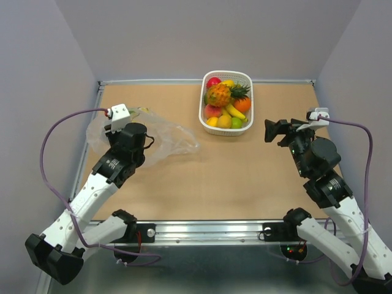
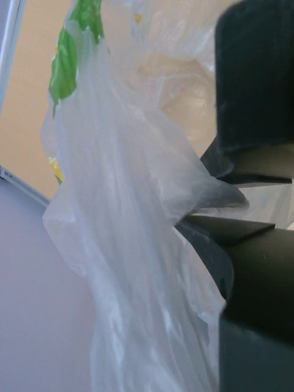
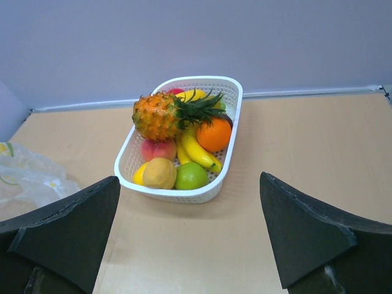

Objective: Untie the knot of the plastic bag and take out the fruit

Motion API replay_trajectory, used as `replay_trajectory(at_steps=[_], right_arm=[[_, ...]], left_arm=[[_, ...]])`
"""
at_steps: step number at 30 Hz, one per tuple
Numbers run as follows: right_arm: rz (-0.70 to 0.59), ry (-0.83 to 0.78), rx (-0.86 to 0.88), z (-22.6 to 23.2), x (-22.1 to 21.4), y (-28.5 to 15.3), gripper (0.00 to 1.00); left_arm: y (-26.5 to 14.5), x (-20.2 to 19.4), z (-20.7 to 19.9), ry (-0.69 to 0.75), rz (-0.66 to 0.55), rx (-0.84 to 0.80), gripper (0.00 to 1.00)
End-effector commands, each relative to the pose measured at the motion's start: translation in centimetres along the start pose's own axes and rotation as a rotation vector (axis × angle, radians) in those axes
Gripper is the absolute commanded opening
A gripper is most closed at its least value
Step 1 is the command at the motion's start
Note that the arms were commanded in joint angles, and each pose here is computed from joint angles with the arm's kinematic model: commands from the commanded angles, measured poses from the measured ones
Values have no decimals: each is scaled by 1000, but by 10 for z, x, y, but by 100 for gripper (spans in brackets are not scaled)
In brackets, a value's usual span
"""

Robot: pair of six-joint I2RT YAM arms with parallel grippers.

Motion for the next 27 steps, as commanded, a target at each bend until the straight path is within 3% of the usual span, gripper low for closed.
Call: replay_trajectory(at_steps=[1, 3, 7, 11, 19, 27], right_arm=[[11, -20, -55, -9, -5, -9, 100], [-2, -20, -67, -12, -2, -13, 100], [-44, -10, -88, -17, 5, -23, 100], [-98, -4, -106, -23, 13, -37, 100], [-211, -9, -140, -39, 25, -69, 100], [-316, 10, -185, -58, 20, -102, 100]], left_arm=[[0, -1, -1, -52, -8, -9, 51], [-3, -6, 0, -72, 13, -48, 70], [-15, -7, 9, -137, 30, -126, 86], [-35, 0, 24, -229, 8, -245, 91], [-85, 21, 83, -553, -281, -491, 94], [-97, 0, 109, -685, -436, -522, 94]])
Point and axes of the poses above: each gripper's point midway between its finger pads, its own y axis out along the fingers, its own z axis along the line the jaws close on, x = y × z, the point moved 10 cm from there along -y, back along the fingers, and after that the axes turned 2 degrees about y, right-handed, at the moved point
